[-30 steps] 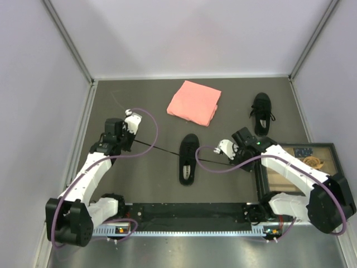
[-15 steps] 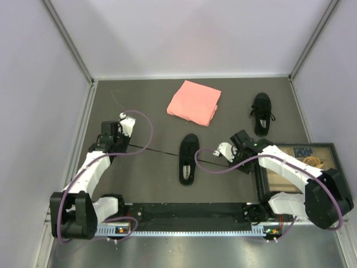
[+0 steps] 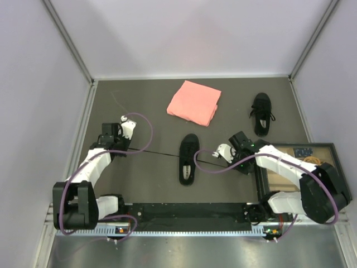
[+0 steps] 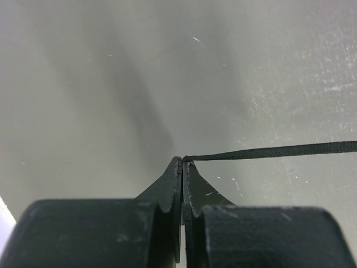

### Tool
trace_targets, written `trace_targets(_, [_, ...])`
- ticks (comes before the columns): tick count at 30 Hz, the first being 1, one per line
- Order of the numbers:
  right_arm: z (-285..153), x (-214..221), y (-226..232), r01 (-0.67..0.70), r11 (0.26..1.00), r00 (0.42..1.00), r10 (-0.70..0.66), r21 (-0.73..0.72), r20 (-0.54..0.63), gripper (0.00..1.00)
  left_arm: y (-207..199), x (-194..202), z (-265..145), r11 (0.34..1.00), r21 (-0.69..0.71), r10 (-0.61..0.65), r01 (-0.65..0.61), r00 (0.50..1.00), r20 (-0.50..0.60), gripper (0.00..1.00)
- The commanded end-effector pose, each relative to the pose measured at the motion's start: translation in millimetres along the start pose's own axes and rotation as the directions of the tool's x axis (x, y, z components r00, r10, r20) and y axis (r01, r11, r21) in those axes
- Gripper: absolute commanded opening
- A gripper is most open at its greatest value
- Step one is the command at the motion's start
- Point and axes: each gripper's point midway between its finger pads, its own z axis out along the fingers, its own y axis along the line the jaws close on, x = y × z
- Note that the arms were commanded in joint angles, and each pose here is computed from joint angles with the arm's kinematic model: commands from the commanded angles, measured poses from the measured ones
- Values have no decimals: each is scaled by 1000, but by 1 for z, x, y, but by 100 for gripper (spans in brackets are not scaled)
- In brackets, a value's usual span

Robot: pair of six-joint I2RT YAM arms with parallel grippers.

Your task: Tie the shoes

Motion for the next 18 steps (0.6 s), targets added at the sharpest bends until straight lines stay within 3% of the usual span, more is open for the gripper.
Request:
trace_targets(1, [-2,6,-7,-25,1000,998,26,14,-59,0,12,1,6,999,-39,1,-1,1000,-1,0])
trace_targets(12, [0,24,-13,-35,998,995,39,47,-91,0,37,11,9,991,-136,-11,4,999,-52,0])
trace_targets(16, [0,18,-13,-48,998,995,51,32,-85,0,34,9,11,994,-110,-19,13,998,-54,0])
trace_targets(18, [1,11,-10,-61,998,996,61,-2,-71,0,19,7,13,1000,-18,-15,14,998,-55,0])
